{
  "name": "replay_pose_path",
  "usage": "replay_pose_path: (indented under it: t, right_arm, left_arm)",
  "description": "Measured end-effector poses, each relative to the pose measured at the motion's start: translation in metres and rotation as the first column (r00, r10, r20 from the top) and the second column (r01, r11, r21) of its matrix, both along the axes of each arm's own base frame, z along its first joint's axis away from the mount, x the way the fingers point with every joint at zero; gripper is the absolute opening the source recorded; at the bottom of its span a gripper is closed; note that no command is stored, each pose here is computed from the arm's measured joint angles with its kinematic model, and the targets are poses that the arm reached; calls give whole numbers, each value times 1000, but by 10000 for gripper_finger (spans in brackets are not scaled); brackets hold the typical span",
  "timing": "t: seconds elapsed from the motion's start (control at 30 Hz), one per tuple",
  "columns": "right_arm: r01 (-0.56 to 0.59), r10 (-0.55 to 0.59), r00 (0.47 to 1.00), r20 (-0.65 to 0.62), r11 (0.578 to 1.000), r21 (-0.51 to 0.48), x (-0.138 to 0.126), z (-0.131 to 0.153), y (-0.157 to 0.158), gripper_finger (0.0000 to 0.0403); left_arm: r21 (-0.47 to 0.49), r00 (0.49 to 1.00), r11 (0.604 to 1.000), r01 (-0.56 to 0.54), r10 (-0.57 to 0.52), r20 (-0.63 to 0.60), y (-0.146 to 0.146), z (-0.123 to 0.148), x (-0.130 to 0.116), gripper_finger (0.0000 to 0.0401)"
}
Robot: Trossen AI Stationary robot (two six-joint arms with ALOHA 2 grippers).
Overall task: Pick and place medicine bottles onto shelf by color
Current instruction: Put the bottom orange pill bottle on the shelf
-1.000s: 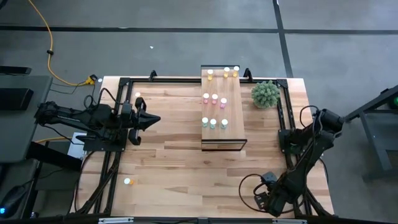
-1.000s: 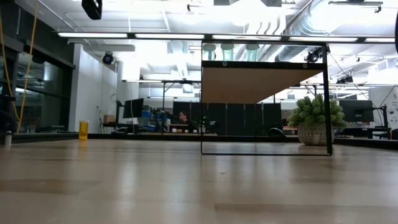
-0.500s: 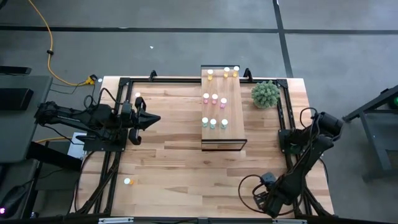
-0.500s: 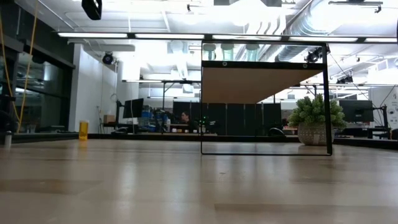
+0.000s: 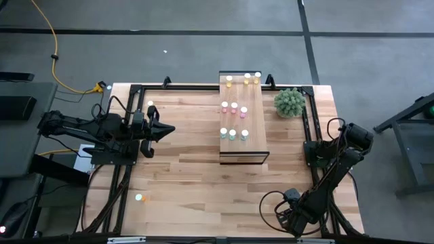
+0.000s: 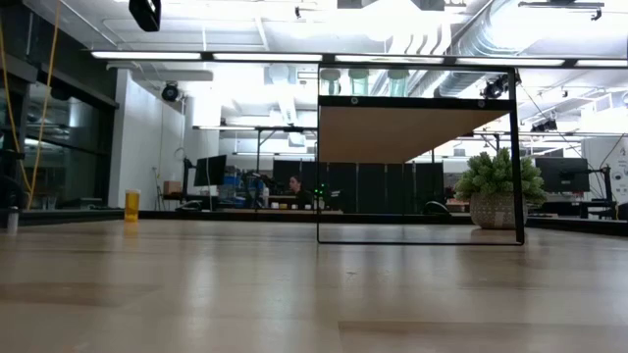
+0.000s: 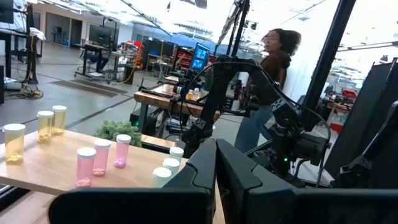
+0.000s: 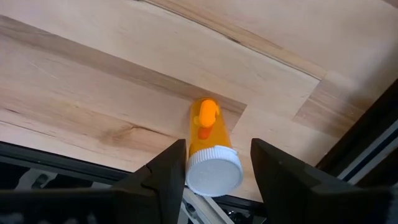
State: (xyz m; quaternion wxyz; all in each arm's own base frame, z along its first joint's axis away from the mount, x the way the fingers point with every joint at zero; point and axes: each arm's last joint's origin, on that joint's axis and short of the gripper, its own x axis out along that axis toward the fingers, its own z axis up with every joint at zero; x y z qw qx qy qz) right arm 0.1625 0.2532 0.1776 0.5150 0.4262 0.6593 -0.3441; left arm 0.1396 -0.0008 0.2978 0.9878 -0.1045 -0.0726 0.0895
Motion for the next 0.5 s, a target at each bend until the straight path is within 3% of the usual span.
replay_pose_path:
  t: [0.5]
  right_arm:
    - [3,-3,1000,-7,1000,4,0,0,0,169]
  left_arm:
    - [0,1000,1000,0,0,0,0,0,0,0]
